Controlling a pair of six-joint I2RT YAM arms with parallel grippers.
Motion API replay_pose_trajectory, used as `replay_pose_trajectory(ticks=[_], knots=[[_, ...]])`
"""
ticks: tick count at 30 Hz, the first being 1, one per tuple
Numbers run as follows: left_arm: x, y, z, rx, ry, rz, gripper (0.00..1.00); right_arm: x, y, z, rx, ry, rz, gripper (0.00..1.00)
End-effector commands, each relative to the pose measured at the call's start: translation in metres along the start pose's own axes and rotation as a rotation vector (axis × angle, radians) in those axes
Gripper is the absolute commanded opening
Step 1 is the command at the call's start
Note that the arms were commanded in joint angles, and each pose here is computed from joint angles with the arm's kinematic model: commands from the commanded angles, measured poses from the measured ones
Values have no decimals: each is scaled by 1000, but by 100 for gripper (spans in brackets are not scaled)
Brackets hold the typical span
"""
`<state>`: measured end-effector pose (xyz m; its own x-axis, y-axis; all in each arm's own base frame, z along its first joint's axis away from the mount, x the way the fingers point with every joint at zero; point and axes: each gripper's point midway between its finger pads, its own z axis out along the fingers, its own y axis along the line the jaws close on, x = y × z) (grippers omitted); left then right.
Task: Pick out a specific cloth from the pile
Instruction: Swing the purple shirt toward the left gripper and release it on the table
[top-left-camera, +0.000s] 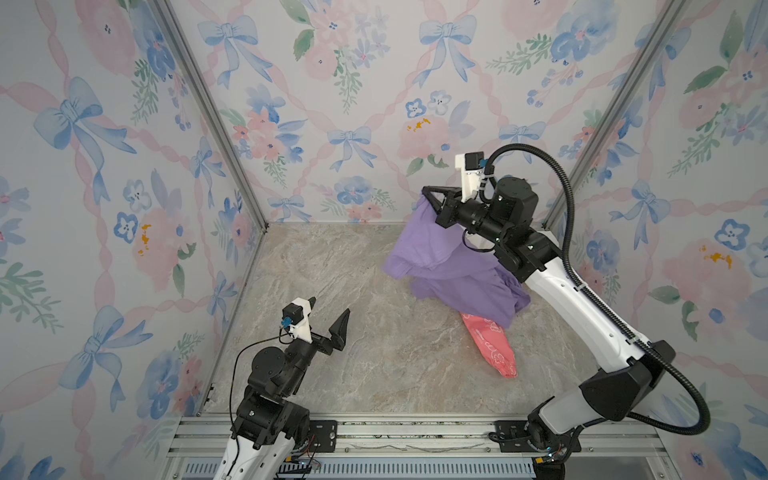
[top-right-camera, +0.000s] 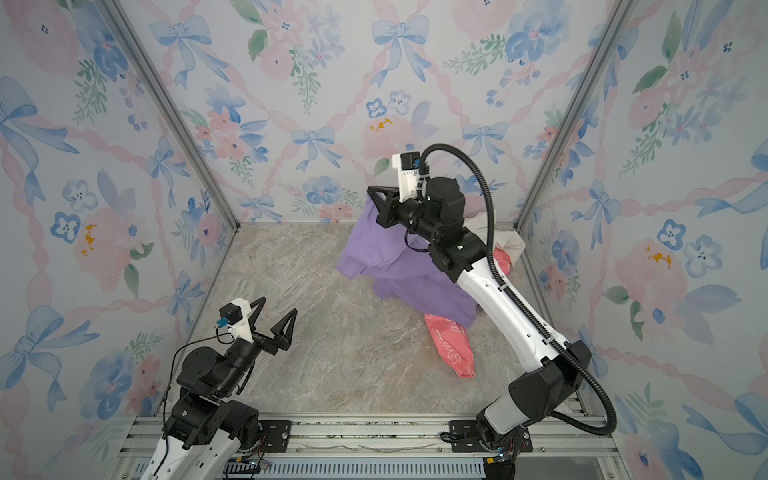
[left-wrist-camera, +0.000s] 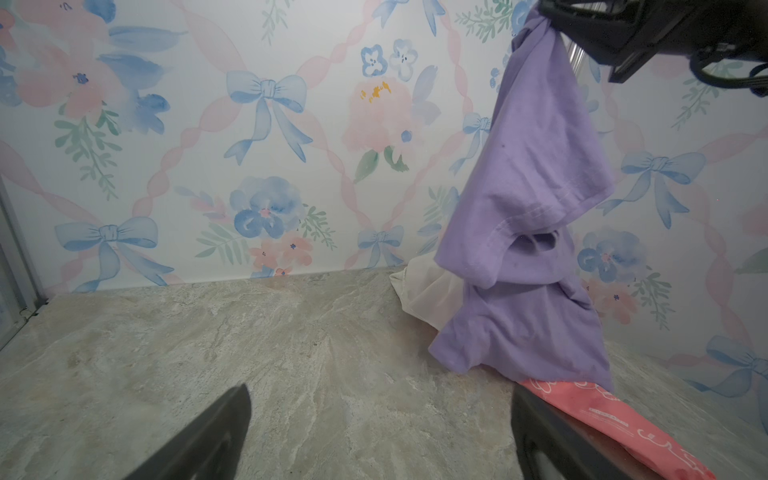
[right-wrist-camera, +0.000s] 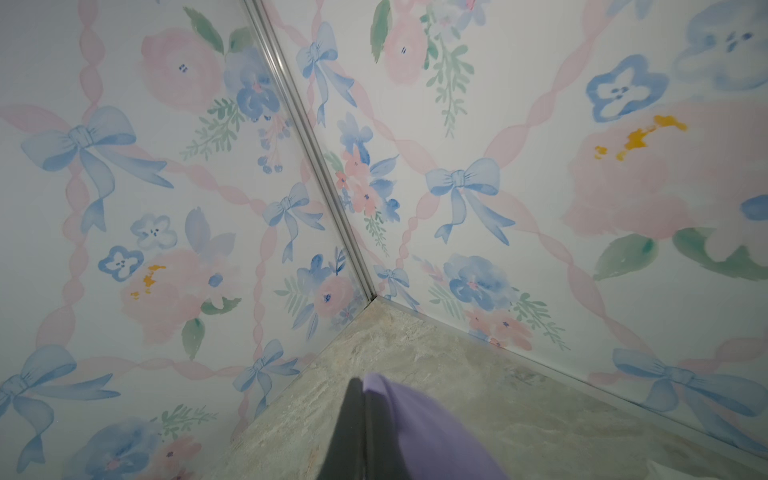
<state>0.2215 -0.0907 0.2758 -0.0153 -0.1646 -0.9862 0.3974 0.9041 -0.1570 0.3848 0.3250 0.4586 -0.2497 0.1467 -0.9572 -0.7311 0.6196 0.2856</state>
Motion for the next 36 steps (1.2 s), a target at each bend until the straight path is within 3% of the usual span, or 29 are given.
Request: replay_pose_trajectory(ticks=[1, 5, 7, 10, 12, 15, 22, 25, 32, 36], knots=[[6, -2, 0, 15, 13, -9, 98, 52, 19, 24, -25, 171, -121, 0], [5, -3, 0, 18, 12, -8, 98, 125, 27, 53, -49, 344, -138, 9], [5, -3, 0, 16, 11, -8, 98, 161, 27, 61, -45, 450, -172, 26], [4, -3, 0, 15, 9, -8, 98, 201, 20, 61, 1, 609, -270, 61], [5, -3, 0, 16, 12, -8, 98, 211, 9, 54, 55, 678, -307, 69], [6, -3, 1, 17, 15, -9, 98, 206, -5, 40, 122, 677, -323, 99], [8, -2, 2, 14, 24, -9, 98, 167, -32, -20, 229, 540, -267, 97], [9, -2, 3, 14, 30, -10, 98, 162, -63, -59, 342, 510, -205, 97], [10, -2, 3, 13, 34, -10, 98, 189, -163, -168, 702, 420, 99, 100], [10, -2, 3, 15, 34, -10, 98, 208, -201, -218, 853, 332, 234, 96]])
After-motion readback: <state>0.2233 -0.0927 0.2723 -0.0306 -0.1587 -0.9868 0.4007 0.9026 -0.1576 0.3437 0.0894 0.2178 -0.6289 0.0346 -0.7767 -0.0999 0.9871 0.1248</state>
